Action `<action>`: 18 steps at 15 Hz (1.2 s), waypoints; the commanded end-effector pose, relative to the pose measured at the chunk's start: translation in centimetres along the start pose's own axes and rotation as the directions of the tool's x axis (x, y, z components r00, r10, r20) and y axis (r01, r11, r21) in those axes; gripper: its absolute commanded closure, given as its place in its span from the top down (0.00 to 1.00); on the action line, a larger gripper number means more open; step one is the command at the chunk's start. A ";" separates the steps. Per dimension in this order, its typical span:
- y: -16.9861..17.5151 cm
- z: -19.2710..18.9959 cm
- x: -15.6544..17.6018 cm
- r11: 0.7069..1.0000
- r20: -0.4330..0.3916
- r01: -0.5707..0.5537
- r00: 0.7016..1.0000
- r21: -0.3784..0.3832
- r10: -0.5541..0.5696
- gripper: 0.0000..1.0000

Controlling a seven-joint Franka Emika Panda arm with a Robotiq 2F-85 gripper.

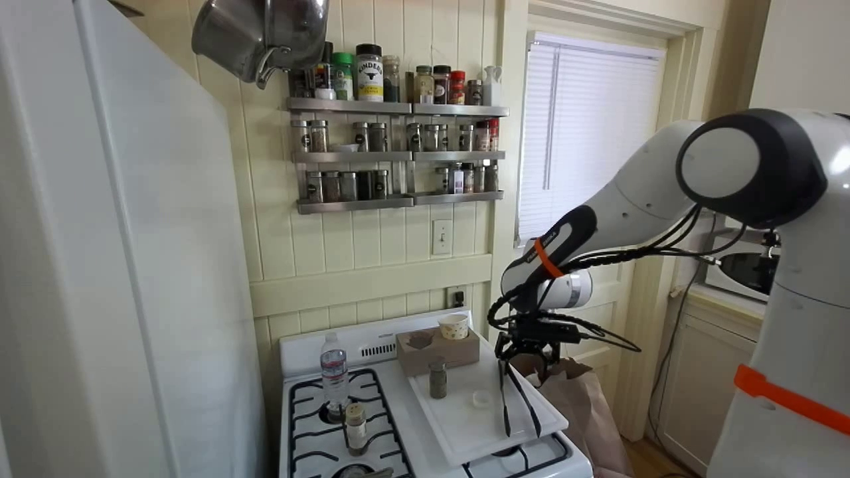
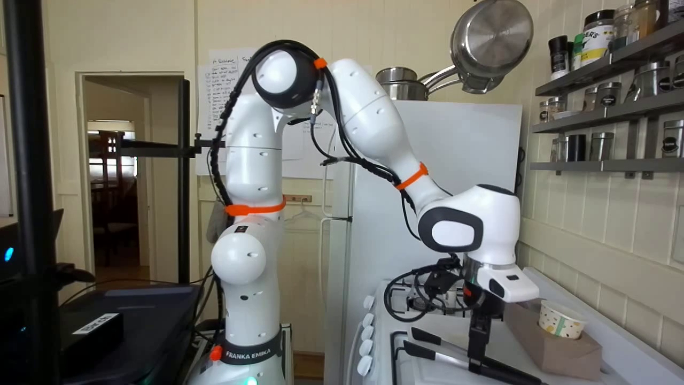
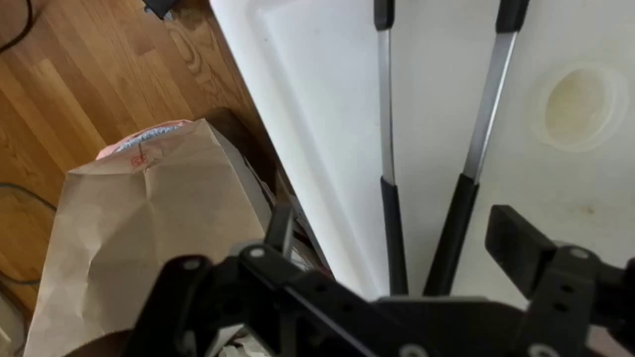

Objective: Put the tongs on the first top shelf

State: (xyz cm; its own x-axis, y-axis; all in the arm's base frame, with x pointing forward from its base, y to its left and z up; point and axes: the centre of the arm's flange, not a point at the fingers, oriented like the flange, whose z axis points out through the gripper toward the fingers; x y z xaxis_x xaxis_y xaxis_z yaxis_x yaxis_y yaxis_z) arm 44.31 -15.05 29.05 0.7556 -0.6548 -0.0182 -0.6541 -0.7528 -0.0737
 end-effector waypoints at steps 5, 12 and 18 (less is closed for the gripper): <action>-0.3 3.0 0.3 0.986 0.038 -0.166 0.985 0.003 0.166 1.00; -0.3 -1.1 -1.4 0.997 -0.020 -0.065 0.998 0.042 0.066 1.00; -0.3 -0.5 -1.5 0.999 -0.019 0.025 1.000 0.026 -0.025 1.00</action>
State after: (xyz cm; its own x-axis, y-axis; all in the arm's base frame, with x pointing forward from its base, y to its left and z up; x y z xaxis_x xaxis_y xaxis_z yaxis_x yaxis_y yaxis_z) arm 44.20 -13.97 30.25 0.7368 -0.6760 0.0101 -0.6708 -0.7329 -0.1132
